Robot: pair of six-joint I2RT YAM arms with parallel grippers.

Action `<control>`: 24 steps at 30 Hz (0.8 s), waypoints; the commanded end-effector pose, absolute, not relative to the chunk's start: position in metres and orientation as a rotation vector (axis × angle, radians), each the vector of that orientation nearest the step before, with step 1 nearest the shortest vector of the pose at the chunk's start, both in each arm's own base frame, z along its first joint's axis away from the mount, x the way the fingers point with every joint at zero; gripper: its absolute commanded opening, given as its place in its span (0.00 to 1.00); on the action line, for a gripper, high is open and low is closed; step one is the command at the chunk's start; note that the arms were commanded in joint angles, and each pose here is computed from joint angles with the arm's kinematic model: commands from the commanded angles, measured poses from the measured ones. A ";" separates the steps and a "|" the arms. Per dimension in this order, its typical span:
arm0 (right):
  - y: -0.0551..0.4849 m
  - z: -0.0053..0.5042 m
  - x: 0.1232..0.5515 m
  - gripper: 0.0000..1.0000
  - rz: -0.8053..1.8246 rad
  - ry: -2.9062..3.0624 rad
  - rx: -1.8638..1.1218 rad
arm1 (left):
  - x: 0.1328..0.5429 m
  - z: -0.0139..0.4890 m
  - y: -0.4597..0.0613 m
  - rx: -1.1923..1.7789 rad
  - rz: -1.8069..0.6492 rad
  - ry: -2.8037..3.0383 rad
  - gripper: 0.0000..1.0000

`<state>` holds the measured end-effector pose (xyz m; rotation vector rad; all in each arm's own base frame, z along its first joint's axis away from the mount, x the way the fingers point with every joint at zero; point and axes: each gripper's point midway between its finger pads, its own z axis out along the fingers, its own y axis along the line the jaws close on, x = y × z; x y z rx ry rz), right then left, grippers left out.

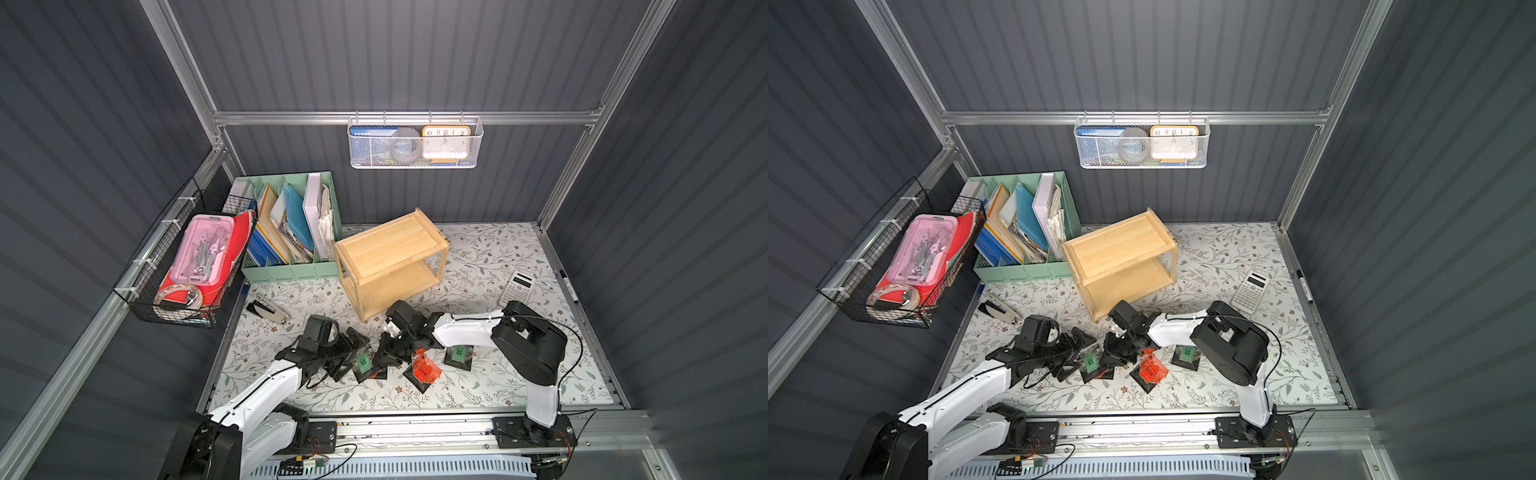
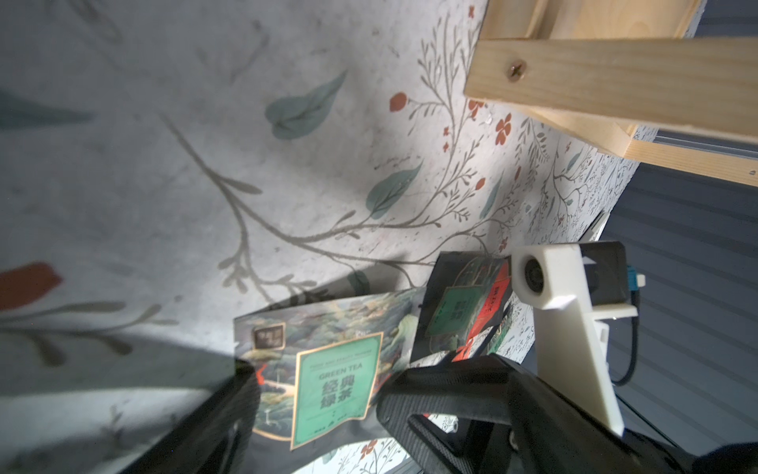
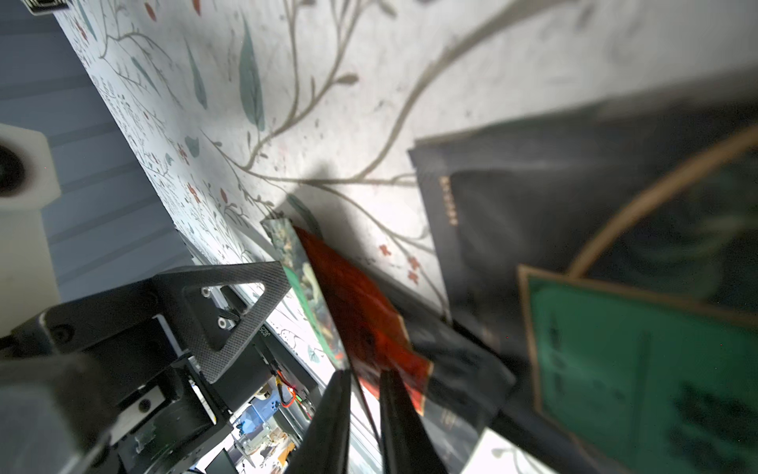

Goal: Place the tea bags on the shelf by color
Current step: Pick up the tea bag from the center of the board.

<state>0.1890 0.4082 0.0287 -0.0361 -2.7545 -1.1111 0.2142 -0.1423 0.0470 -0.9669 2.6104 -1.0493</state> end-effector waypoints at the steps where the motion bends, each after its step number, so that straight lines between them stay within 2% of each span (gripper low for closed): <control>1: 0.405 0.028 0.190 0.12 -1.114 -2.760 -0.037 | 0.204 0.036 -0.136 -1.014 -0.987 2.646 1.00; 7: 0.405 0.036 0.191 0.00 -1.155 -2.757 0.007 | 0.213 0.046 -0.136 -0.979 -0.978 2.616 1.00; 13: 0.391 0.055 0.195 0.00 -1.220 -2.778 0.068 | 0.228 0.071 -0.137 -0.852 -0.967 2.584 1.00; 24: 0.333 0.093 0.213 0.00 -1.318 -2.861 0.107 | 0.250 0.103 -0.149 -0.684 -1.031 2.512 1.00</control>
